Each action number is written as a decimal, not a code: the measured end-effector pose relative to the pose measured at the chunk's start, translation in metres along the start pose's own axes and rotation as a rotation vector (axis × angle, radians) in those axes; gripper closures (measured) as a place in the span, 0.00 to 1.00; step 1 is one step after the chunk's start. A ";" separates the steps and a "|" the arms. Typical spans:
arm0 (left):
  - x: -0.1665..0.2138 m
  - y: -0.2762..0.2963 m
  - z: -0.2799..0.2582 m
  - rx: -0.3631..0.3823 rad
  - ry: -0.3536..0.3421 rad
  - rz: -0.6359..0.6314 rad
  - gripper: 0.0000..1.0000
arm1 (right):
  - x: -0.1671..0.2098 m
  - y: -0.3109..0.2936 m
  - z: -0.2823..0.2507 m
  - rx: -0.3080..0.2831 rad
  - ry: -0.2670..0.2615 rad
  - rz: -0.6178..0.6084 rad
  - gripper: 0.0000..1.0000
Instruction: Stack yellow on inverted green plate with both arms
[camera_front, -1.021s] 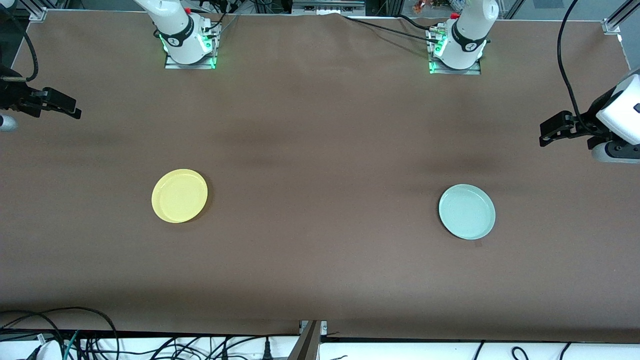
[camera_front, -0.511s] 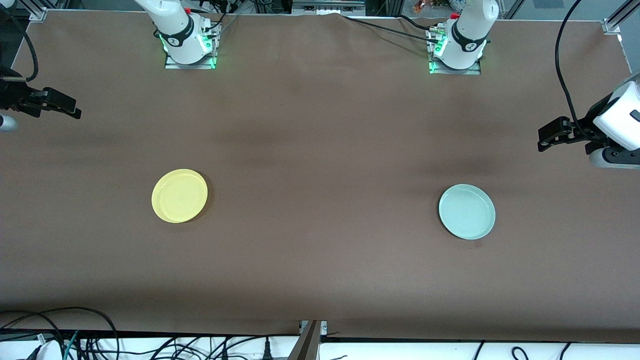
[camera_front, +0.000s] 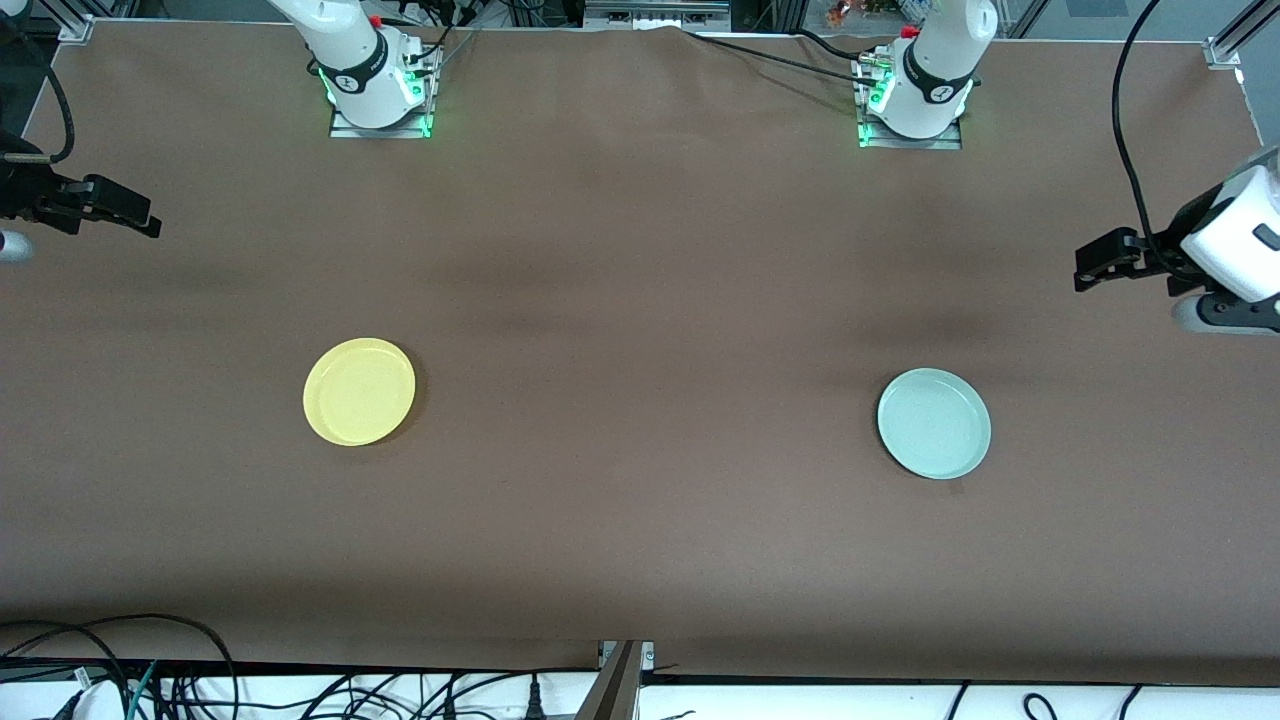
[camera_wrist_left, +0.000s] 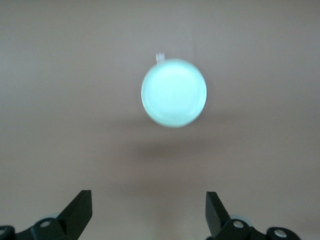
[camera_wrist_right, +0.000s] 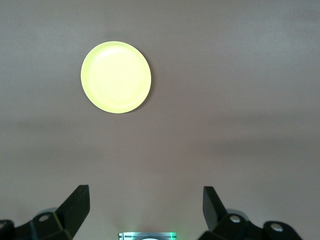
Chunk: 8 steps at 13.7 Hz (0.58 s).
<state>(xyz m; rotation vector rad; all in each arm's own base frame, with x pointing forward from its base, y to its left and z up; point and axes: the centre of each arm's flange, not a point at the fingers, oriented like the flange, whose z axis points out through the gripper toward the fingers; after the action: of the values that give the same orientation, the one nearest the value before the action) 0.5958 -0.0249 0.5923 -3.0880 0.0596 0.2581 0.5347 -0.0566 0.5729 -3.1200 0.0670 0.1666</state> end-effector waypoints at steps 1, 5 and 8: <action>0.002 0.001 0.012 0.000 -0.035 0.003 0.00 | 0.000 0.000 0.000 0.000 0.000 0.000 0.00; 0.034 -0.004 0.083 -0.011 -0.085 -0.003 0.00 | 0.000 0.000 0.000 0.000 -0.001 0.000 0.00; 0.055 -0.025 0.169 -0.026 -0.055 -0.034 0.00 | 0.000 0.000 0.000 0.000 -0.001 0.000 0.00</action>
<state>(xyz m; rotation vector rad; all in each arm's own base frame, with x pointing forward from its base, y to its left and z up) 0.6231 0.0054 0.4177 -3.1026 0.0019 0.3444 0.5346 -0.0564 0.5728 -3.1198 0.0666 0.1685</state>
